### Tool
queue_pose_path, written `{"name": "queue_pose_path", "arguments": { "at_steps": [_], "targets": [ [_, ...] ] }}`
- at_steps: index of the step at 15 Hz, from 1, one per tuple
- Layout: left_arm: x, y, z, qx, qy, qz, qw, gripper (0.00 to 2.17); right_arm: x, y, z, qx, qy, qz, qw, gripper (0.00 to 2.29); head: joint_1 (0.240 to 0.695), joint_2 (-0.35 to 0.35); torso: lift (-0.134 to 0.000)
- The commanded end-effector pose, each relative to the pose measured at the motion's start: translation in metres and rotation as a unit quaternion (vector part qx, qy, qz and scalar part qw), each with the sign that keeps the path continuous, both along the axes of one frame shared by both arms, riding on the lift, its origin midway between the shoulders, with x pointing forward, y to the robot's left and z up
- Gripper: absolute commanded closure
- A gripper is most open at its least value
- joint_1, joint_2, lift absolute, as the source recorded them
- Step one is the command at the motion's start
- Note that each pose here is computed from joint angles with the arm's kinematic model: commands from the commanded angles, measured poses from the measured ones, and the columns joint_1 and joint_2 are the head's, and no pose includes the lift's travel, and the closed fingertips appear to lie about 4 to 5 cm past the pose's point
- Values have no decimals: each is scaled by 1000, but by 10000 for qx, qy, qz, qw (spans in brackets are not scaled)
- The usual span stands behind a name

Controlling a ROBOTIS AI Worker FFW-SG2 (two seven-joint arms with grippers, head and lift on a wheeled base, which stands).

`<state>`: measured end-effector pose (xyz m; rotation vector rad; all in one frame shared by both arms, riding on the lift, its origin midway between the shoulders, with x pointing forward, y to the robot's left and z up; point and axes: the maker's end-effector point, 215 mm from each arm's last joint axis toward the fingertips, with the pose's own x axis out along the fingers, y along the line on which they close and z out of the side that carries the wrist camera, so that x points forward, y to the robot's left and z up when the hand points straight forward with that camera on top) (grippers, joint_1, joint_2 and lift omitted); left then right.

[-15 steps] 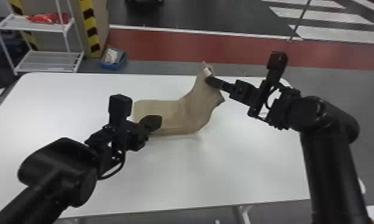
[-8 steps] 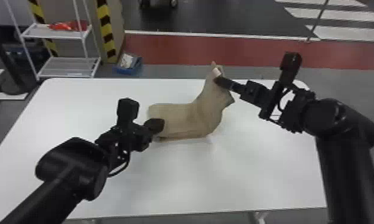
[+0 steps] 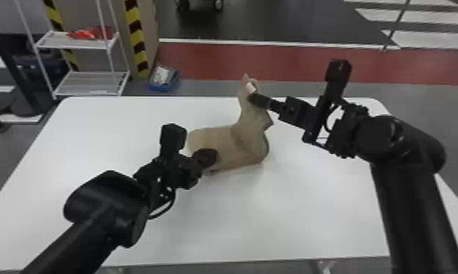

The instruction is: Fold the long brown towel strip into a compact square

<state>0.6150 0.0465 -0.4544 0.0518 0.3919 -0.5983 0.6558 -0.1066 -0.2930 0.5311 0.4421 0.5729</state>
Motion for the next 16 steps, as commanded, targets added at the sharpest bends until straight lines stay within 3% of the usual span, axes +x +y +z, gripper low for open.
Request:
{"name": "queue_pose_path", "arguments": {
  "at_steps": [1,6,12,16],
  "targets": [
    [1,-2,3,-40,-31,1,10000,1558,0,17,-17,-23,27,72,10000,1035,680,-53,-120],
    [-2,-3,-1,-58,-32,-22,10000,1558,4,59,-35,-74,26,201,9998,1035,695,-19,-120],
    [-6,-2,-1,-145,-77,-26,9999,1558,12,63,-55,-231,52,171,9996,1031,695,-5,-120],
    [-7,-6,2,-192,-118,-56,9997,1561,3,83,-69,-462,67,380,9982,1031,695,6,-120]
  ]
}}
